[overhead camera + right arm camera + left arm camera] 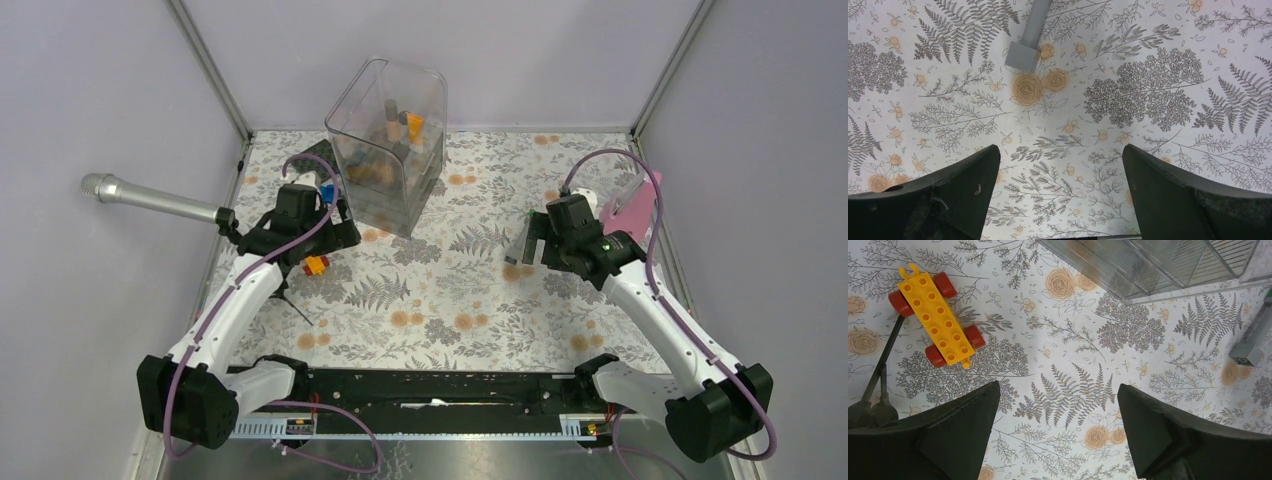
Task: Organize the makeup
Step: Reset both arms
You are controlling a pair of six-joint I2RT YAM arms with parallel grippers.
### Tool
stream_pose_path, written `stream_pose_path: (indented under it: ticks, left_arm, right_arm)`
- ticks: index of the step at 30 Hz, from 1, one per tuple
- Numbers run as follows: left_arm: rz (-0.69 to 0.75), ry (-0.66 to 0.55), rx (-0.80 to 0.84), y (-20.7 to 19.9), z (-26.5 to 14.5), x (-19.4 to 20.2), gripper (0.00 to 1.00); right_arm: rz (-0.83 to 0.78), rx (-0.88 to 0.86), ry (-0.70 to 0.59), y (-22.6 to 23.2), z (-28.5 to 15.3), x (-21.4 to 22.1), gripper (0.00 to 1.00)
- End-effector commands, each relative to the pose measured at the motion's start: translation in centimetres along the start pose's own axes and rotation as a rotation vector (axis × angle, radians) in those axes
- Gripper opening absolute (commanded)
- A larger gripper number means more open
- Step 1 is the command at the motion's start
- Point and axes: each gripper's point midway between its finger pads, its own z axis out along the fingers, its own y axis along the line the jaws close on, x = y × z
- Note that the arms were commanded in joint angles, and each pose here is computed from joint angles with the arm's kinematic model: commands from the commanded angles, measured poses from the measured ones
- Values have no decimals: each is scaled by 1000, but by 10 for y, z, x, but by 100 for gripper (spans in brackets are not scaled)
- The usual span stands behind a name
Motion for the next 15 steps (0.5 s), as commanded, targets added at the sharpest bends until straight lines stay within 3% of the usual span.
stream_pose_path:
  ticks: [1,5,9,15]
  left_arm:
    - [34,-109,58,-16,-17,-32,99]
    - [109,-153,163,-31,-41,-38,99]
    - [109,-233,225,-42,-68,-50,99]
    - [132,-260,295,-60,-101,-66,99]
  right_arm:
    - [-6,-19,-122,-2,-13,-23,100]
    - [38,-83,-274,-3,-41,-44,100]
    - [36,-155,-324,4,-71,-59,100]
    - [19,-131,-358,-6,-105,-76,100]
